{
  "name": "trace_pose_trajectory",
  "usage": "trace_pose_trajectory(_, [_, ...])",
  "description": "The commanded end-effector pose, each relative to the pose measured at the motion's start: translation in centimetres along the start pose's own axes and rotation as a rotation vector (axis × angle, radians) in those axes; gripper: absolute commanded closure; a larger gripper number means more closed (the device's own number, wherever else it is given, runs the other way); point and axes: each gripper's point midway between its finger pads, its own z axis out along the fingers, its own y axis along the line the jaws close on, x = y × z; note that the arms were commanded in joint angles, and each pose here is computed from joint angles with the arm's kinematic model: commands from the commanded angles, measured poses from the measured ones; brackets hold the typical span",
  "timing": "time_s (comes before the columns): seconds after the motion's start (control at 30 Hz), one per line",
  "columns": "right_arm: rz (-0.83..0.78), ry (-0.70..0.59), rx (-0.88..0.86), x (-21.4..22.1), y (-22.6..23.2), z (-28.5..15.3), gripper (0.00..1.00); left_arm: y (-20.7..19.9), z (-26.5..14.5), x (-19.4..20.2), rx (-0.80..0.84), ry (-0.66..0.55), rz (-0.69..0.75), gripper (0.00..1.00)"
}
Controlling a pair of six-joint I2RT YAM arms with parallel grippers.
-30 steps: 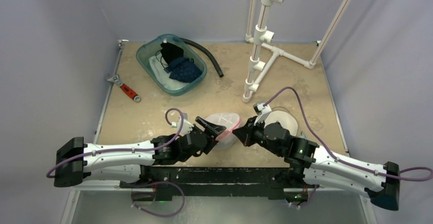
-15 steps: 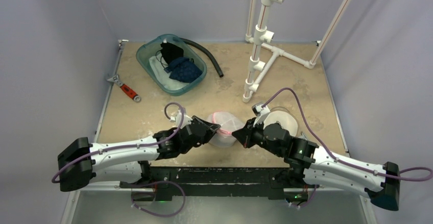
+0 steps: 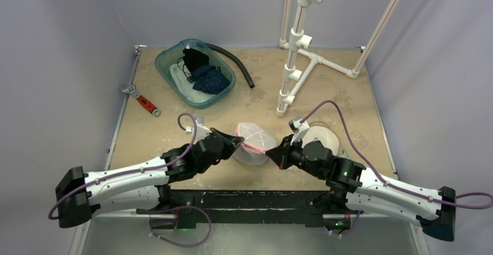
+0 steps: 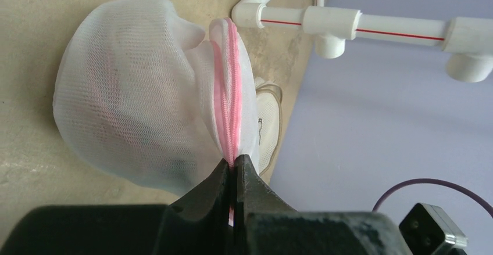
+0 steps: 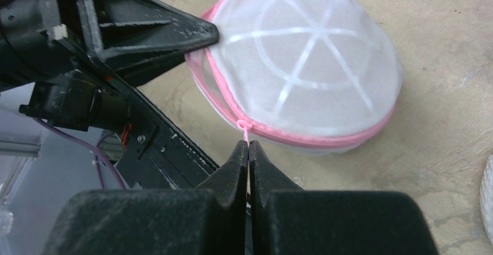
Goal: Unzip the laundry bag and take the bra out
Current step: Unzip the laundry bag at the center of the board.
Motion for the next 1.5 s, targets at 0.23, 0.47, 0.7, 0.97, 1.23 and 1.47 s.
trace_pose_trajectory(0.23, [0.024, 0.01, 0.058, 0.3, -0.9, 0.0, 1.0, -5.6, -3.4, -4.2, 0.149, -0.104, 0.035, 1.0])
trace_pose_trajectory(0.47, [0.048, -0.015, 0.11, -0.1, -1.7, 0.1, 1.0, -7.4, -5.1, -4.5, 0.216, -0.062, 0.076, 1.0])
trace_pose_trajectory(0.7, [0.058, -0.018, 0.144, 0.1, -2.3, 0.6, 1.0, -8.2, -5.7, -4.6, 0.263, -0.016, 0.097, 1.0])
trace_pose_trajectory(0.97, [0.097, -0.037, 0.219, 0.3, -3.7, 0.8, 1.0, -9.1, -5.8, -4.0, 0.317, 0.069, 0.144, 1.0])
trace_pose_trajectory(1.23, [0.171, -0.079, 0.32, -0.1, -5.4, 0.0, 1.0, -11.3, -6.0, -3.8, 0.432, 0.154, 0.178, 1.0])
trace_pose_trajectory(1.47, [0.222, -0.138, 0.349, -1.5, -6.0, -1.6, 1.0, -14.3, -4.8, -1.2, 0.547, 0.316, 0.274, 1.0])
